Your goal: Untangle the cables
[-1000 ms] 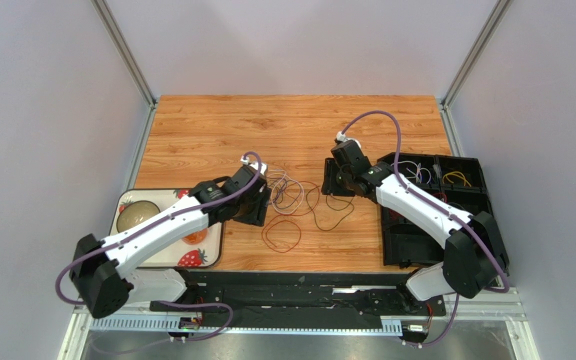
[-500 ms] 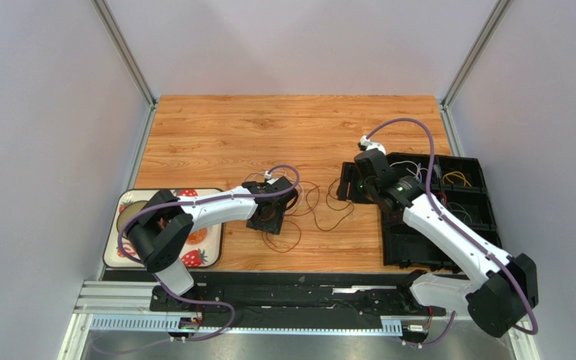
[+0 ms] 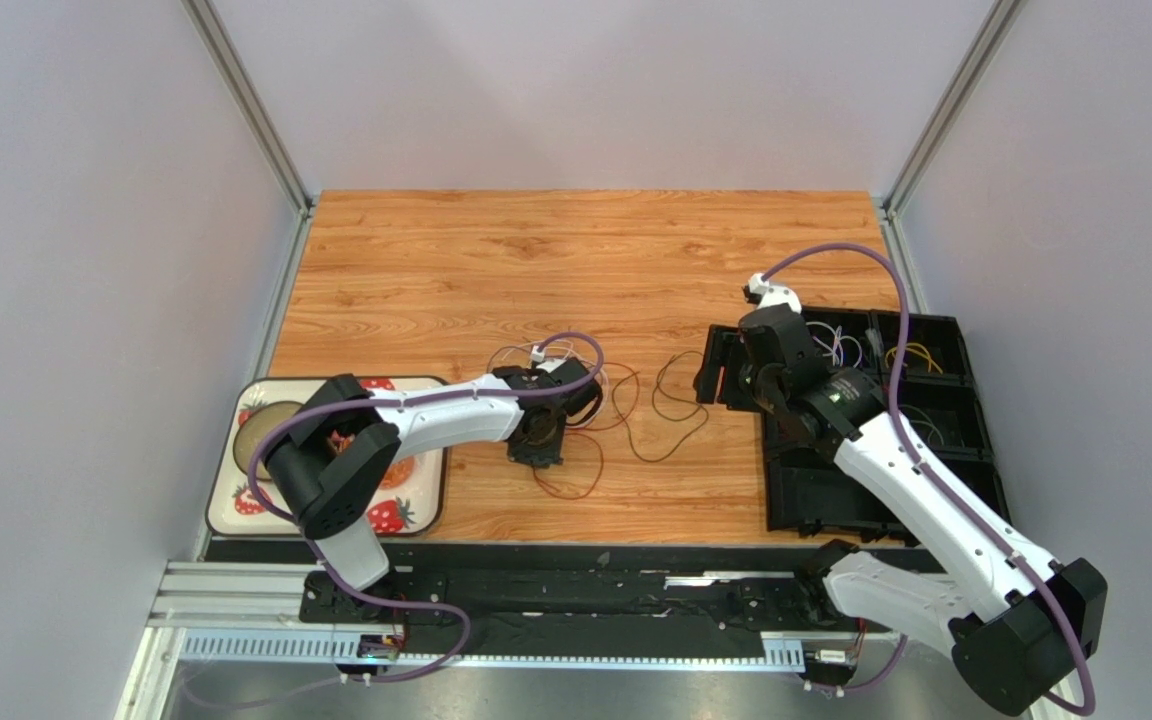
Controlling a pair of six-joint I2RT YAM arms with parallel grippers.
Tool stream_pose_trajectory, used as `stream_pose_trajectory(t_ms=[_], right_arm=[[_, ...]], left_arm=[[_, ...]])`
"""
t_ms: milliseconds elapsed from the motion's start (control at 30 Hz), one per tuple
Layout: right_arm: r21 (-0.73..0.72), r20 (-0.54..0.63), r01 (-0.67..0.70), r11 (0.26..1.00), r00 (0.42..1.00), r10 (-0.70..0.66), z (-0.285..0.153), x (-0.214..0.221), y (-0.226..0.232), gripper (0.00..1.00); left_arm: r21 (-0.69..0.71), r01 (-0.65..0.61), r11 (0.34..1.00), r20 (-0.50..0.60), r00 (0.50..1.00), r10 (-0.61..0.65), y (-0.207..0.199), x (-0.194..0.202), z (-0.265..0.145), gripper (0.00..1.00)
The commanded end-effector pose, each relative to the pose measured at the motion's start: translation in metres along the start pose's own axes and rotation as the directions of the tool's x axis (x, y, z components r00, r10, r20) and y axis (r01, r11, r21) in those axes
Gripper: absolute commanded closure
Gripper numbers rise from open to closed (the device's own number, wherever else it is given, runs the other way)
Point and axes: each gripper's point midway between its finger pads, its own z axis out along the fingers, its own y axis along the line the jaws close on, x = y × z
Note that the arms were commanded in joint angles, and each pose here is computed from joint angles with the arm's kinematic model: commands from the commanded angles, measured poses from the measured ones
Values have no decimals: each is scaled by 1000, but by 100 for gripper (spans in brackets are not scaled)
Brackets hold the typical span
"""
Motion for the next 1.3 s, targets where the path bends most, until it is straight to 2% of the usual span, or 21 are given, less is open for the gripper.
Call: stream_pose_trajectory(t_ms=[0,133,267,533,633,733,767,867,1033,1067,1133,1167,1267], right_arm=[[-29,9,14,999,1000,-14,-4,-1,3,36],[-137,32,39,990,999,-35,-14,-5,19,36],[-250,45,47,967,998,-37,-29,-8,38,35],[-396,64,13,918,998,13,-45,-19,67,35],[-431,87,14,902,996,26,-54,-30,75,35],[-448,128,28,893,991,33,-64,-46,82,34],[-448,142,35,894,989,32,-66,-50,82,34],[-469,183,54,881,982,38,-79,-67,90,34],[-530,238,105,842,971,29,-104,-88,105,34],[-536,254,117,836,967,27,-110,-92,107,34],[-545,282,131,828,959,34,-120,-100,109,32],[-563,285,140,815,958,33,-124,-101,113,31],[-634,280,150,759,959,44,-135,-102,125,30]], left_arm=[[24,-9,1000,36,999,9,-6,-8,-13,100],[65,-55,996,89,995,49,-11,-20,-49,100],[100,-88,991,174,982,70,0,-38,-108,100],[201,-222,954,406,905,125,15,-69,-214,100],[228,-286,931,502,853,139,19,-77,-252,100],[241,-357,902,622,771,138,22,-86,-298,100],[241,-381,893,671,730,131,25,-92,-320,100],[241,-428,871,747,655,115,28,-102,-354,100],[278,-511,813,819,569,77,22,-104,-392,100],[283,-531,799,848,527,50,23,-106,-411,100],[295,-567,769,873,487,25,21,-105,-430,100],[287,-583,760,894,448,6,24,-106,-443,100],[267,-605,750,910,414,10,22,-107,-444,100]])
